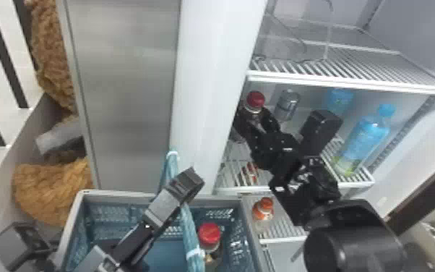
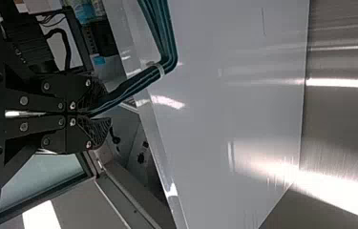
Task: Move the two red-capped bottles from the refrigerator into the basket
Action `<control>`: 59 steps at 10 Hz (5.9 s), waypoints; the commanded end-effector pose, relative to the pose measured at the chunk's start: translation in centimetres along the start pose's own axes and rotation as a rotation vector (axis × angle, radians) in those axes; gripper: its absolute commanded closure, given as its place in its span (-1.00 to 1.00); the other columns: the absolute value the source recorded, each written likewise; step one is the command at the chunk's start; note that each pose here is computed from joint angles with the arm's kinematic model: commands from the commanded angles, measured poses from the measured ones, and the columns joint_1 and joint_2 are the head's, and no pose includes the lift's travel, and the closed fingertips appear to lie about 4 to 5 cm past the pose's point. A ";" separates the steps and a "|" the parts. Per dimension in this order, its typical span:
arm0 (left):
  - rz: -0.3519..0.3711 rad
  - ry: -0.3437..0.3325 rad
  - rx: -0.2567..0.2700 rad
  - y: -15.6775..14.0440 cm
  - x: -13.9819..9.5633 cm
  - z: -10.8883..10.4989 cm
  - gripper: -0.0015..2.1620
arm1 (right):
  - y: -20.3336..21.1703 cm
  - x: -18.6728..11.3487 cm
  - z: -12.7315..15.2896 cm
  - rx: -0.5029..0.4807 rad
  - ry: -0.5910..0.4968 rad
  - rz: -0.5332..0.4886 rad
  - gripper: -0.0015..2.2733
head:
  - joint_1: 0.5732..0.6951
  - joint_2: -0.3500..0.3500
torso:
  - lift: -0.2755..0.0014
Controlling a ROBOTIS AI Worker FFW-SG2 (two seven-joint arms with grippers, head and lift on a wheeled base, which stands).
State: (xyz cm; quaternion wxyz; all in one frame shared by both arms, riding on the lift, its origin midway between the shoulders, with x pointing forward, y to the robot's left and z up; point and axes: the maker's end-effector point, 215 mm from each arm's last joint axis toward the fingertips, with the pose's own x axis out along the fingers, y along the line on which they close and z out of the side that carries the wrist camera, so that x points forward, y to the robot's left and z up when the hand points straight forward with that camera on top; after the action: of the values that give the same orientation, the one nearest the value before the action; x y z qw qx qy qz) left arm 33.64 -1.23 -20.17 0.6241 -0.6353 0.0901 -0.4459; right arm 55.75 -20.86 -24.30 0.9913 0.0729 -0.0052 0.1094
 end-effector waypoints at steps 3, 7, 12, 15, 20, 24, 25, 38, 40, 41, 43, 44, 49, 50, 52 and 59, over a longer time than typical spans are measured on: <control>0.000 -0.002 0.000 0.0 0.0 0.0 0.11 | 1.1 -4.4 0.4 -0.013 0.044 0.024 0.12 | 0.73 -0.78 | 0.99; 0.002 -0.007 0.001 0.2 0.0 0.2 0.11 | 3.3 -10.1 2.1 -0.018 0.079 0.087 0.12 | 1.00 -0.84 | 0.99; 0.007 -0.008 -0.053 1.3 -0.1 -0.5 0.11 | 6.3 -14.8 1.8 0.003 0.162 0.168 0.12 | 1.00 -0.86 | 0.99; 0.005 -0.012 -0.068 1.2 -0.1 -0.6 0.11 | 9.2 -16.5 1.9 0.031 0.197 0.237 0.12 | 1.00 -0.86 | 0.99; -0.001 -0.030 -0.077 1.1 -0.1 -0.3 0.11 | 13.9 -20.0 0.8 0.079 0.302 0.359 0.12 | 1.00 -0.70 | 0.99; 0.000 -0.040 -0.081 1.1 -0.2 -0.2 0.11 | 15.0 -22.8 -0.8 0.081 0.409 0.393 0.12 | 1.00 -0.64 | 0.99; -0.006 -0.045 -0.083 0.9 -0.1 0.0 0.11 | 14.8 -22.9 -1.0 0.083 0.415 0.389 -0.12 | 1.00 -0.65 | 0.99; 0.000 -0.055 -0.097 1.1 -0.5 -0.1 0.11 | 4.9 -24.4 0.8 -0.001 0.207 0.145 -0.82 | 1.00 -0.96 | 0.99; 0.004 -0.062 -0.093 1.2 -0.7 0.1 0.11 | 2.4 -25.7 1.1 -0.045 0.163 0.098 -0.82 | 1.00 -1.00 | 0.99; 0.005 -0.066 -0.095 1.3 -0.8 0.2 0.11 | 1.3 -26.4 0.7 -0.052 0.168 0.068 -0.82 | 1.00 -1.00 | 0.99; 0.009 -0.073 -0.092 1.4 -0.9 0.4 0.11 | -2.2 -28.2 -1.0 -0.081 0.147 0.023 -0.82 | 1.00 -1.00 | 0.99; 0.007 -0.077 -0.092 1.3 -0.9 0.5 0.11 | -3.4 -29.0 -1.5 -0.103 0.146 0.015 -0.82 | 1.00 -1.00 | 0.99; 0.005 -0.075 -0.088 1.3 -0.7 0.6 0.11 | -6.1 -32.1 -2.4 -0.119 0.099 -0.027 -0.82 | 1.00 -1.00 | 0.99; 0.005 -0.072 -0.086 1.3 -0.7 0.5 0.11 | -6.2 -32.3 -2.1 -0.126 0.090 -0.028 -0.82 | 1.00 -1.00 | 0.99; 0.004 -0.067 -0.084 1.2 -0.5 0.4 0.11 | -6.2 -32.3 -2.0 -0.127 0.085 -0.028 -0.82 | 1.00 -1.00 | 0.99; -0.001 -0.076 -0.085 1.1 -0.5 0.7 0.11 | -6.6 -31.8 -1.9 -0.125 0.069 -0.033 -0.82 | 1.00 -1.00 | 0.99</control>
State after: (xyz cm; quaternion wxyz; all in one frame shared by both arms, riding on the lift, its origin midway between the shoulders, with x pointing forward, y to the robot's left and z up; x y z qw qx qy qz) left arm 34.25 -0.63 -21.33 0.5994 -0.6780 0.0854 -0.4168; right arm 26.07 -33.74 -27.96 0.9951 0.0062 0.0248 0.0958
